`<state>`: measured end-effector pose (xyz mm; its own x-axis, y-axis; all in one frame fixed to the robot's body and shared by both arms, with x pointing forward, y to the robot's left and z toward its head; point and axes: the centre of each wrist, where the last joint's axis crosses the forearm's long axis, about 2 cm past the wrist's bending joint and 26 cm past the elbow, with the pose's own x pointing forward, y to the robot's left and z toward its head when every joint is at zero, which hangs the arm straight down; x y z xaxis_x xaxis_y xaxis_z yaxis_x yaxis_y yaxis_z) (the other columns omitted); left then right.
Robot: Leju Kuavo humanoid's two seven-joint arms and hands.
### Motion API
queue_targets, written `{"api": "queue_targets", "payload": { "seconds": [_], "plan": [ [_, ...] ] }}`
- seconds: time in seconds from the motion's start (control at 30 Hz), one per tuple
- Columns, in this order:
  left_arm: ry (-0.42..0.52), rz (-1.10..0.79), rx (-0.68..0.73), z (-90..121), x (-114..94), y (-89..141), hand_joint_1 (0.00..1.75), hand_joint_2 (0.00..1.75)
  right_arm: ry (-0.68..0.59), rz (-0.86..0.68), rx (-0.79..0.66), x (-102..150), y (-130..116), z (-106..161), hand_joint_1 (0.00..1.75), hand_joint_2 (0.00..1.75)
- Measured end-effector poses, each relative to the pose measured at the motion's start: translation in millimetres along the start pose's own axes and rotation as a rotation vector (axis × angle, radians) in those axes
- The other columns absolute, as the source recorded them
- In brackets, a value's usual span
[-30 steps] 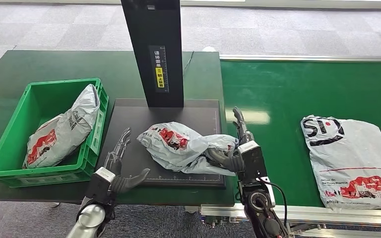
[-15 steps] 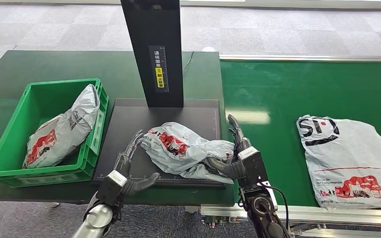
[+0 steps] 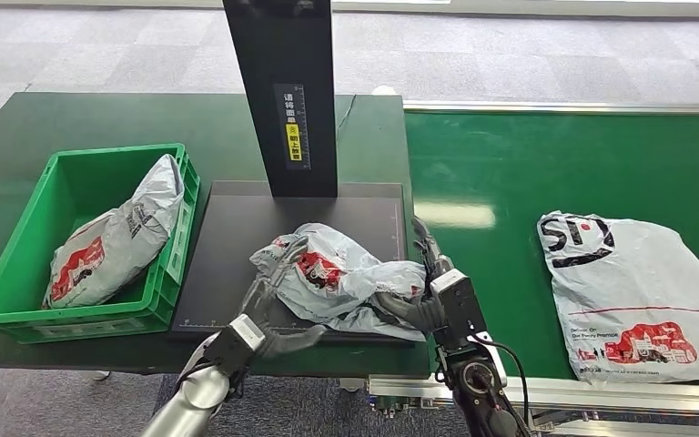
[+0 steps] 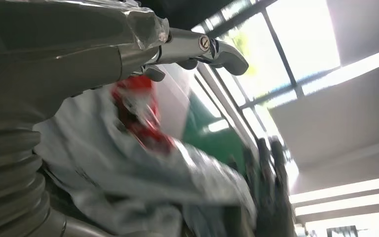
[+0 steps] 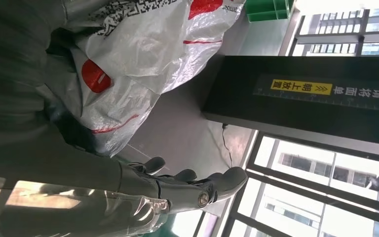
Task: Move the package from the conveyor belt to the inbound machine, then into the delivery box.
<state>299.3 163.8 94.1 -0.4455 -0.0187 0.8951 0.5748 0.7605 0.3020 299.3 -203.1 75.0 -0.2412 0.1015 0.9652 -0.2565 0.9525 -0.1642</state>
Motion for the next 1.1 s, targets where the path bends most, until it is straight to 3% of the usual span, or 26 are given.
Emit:
{"api": "queue_targets", "payload": {
  "seconds": [0.17, 0.3, 0.47, 0.9, 0.93, 1.03, 1.1],
  "plan": [
    [0.045, -0.247, -0.181, -42, 15, -18, 0.0, 1.75, 0.015, 0.008, 0.002, -2, 1, 1, 0.0, 1.75],
    [0.097, -0.372, -0.308, -63, 16, -26, 0.0, 1.75, 0.031, 0.008, -0.001, -3, 0, 3, 0.0, 1.75],
    [0.168, -0.475, -0.447, -72, 10, -26, 0.0, 1.75, 0.05, 0.005, -0.014, -6, -1, 7, 0.0, 1.75],
    [0.286, -0.641, -0.58, -84, 7, -30, 0.03, 1.75, 0.119, 0.003, -0.042, -14, 1, 22, 0.0, 1.75],
    [0.298, -0.656, -0.583, -85, 6, -31, 0.39, 1.75, 0.126, 0.005, -0.044, -15, 2, 23, 0.0, 1.75],
    [0.323, -0.72, -0.547, -87, 6, -34, 1.66, 1.75, 0.14, 0.004, -0.051, -17, 3, 28, 0.0, 1.75],
    [0.341, -0.773, -0.478, -88, 6, -36, 1.75, 1.75, 0.139, 0.0, -0.057, -15, 4, 31, 0.0, 1.75]
  ]
}}
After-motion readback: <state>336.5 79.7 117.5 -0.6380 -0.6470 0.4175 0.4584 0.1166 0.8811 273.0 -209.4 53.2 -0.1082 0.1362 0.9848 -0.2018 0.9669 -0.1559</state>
